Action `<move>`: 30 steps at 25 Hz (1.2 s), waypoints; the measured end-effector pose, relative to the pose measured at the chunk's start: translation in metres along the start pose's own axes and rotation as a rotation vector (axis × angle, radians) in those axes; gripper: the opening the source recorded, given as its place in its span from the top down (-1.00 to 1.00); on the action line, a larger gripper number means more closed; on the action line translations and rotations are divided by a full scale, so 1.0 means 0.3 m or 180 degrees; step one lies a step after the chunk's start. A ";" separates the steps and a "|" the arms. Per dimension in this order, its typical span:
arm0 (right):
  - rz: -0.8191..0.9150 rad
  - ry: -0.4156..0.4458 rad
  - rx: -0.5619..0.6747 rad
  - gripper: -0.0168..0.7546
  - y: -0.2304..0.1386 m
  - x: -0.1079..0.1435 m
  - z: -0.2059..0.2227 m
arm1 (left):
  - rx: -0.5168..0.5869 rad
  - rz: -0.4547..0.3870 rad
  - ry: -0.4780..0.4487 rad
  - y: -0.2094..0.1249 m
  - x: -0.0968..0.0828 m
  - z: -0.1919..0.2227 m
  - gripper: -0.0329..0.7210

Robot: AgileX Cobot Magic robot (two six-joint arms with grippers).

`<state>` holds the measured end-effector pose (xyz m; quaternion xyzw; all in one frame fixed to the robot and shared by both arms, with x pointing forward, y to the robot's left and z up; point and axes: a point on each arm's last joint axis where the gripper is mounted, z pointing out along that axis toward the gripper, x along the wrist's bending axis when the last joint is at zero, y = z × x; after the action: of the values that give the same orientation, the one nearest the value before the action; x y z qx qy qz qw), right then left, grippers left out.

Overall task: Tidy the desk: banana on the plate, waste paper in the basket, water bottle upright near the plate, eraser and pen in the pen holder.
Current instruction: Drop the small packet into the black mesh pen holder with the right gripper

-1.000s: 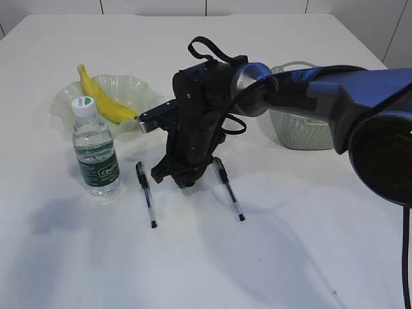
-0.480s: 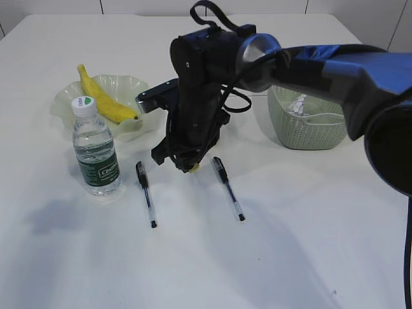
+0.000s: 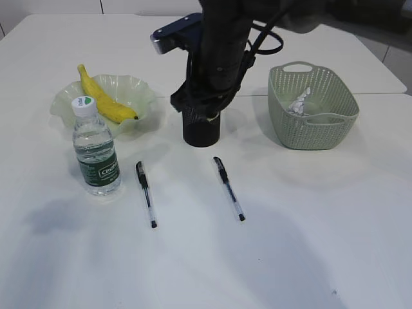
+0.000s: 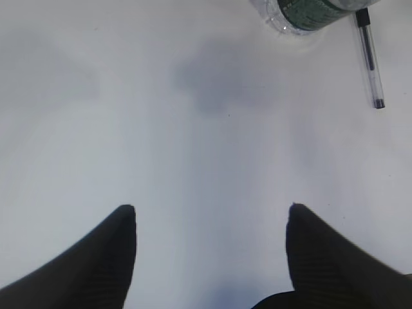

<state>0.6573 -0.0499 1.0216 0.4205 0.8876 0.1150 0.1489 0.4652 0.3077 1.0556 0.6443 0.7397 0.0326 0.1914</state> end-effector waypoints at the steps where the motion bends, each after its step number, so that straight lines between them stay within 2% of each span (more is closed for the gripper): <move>1: 0.0048 -0.0023 -0.0041 0.47 -0.001 -0.026 -0.013 | 0.0000 0.0000 0.0000 0.000 0.000 0.000 -0.45; 7: 0.0384 -0.0075 -0.0515 0.47 0.011 -0.173 -0.040 | 0.0000 0.0001 0.0002 0.000 0.000 0.000 -0.45; 11: 0.0472 -0.0102 -0.0806 0.47 0.030 -0.209 -0.044 | 0.0000 0.0001 0.0002 0.000 0.000 0.000 -0.45; 15: 0.0534 -0.0078 -0.1073 0.47 0.053 -0.217 -0.036 | 0.0005 0.0001 0.0001 -0.001 0.000 0.000 -0.44; 23: 0.0592 -0.0007 -0.1190 0.47 0.072 -0.205 0.083 | 0.0006 0.0004 0.0006 -0.001 0.001 0.000 -0.44; 30: 0.0631 0.0021 -0.1292 0.47 0.082 -0.201 0.123 | 0.0006 0.0004 0.0006 -0.001 0.001 0.000 -0.44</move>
<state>0.7244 -0.0788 1.0054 0.4667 0.8011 0.3067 0.2155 0.4650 0.3079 1.0555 0.6449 0.7395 0.0326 0.1901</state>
